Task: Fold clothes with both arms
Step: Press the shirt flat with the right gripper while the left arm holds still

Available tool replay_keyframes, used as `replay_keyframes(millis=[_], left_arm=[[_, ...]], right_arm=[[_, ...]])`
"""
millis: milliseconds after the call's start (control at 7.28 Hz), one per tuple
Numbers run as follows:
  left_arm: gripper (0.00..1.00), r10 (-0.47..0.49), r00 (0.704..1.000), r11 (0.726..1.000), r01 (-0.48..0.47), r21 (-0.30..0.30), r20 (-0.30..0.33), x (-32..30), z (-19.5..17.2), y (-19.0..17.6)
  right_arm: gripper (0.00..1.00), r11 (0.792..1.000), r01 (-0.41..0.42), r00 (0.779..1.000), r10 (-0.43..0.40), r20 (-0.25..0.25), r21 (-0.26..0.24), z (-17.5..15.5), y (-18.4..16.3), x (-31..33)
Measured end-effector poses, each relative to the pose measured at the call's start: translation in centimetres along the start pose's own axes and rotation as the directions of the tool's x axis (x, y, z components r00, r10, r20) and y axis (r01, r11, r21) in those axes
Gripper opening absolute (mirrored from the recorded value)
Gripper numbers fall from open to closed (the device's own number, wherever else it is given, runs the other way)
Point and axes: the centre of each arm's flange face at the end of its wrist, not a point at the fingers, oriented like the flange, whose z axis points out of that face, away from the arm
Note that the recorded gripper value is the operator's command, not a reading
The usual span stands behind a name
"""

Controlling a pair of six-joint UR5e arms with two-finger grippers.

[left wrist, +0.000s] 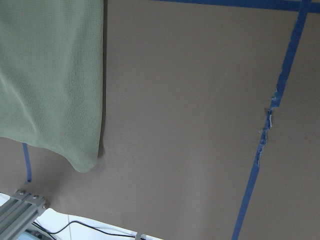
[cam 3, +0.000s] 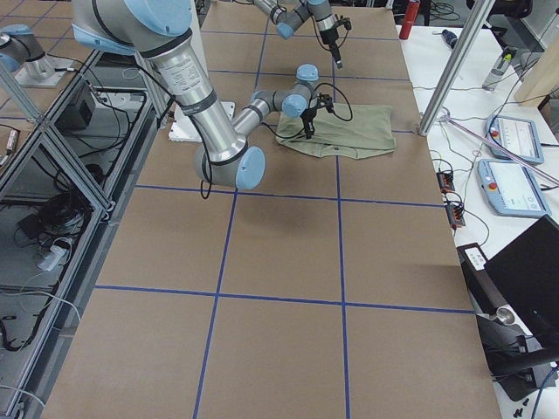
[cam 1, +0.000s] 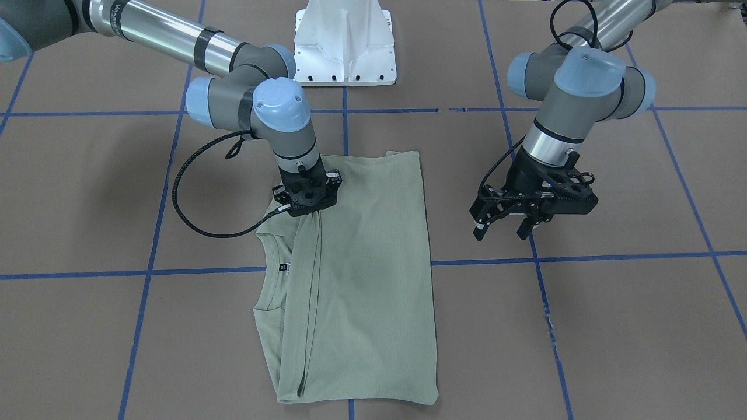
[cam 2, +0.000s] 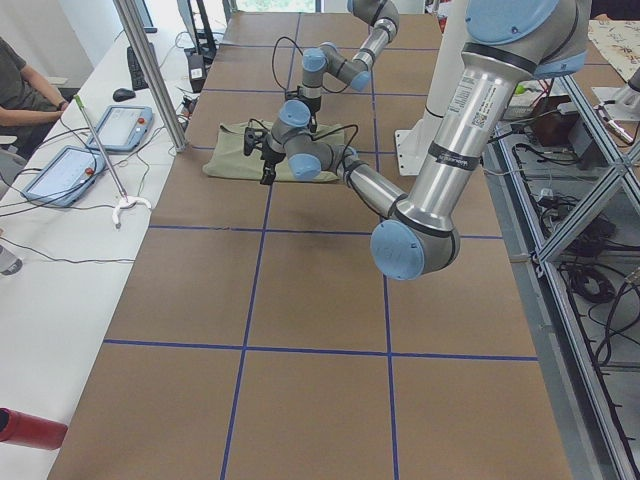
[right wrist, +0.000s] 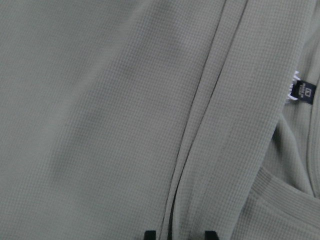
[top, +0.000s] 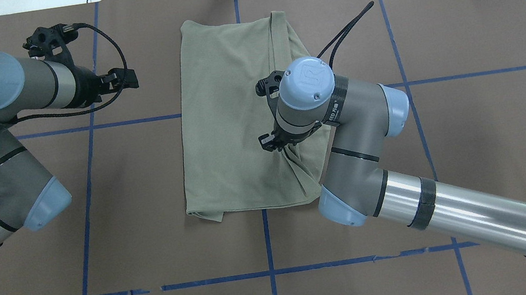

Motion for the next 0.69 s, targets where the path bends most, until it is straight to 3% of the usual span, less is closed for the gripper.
replay_keyframes(millis=[687], left_arm=[[1.0, -0.001, 1.0, 1.0, 0.001, 0.0, 0.003, -0.08, 0.09, -0.01]], right_arm=[[0.45, 1.0, 0.021, 1.0, -0.021, 0.004, 0.017, -0.45, -0.12, -0.32]])
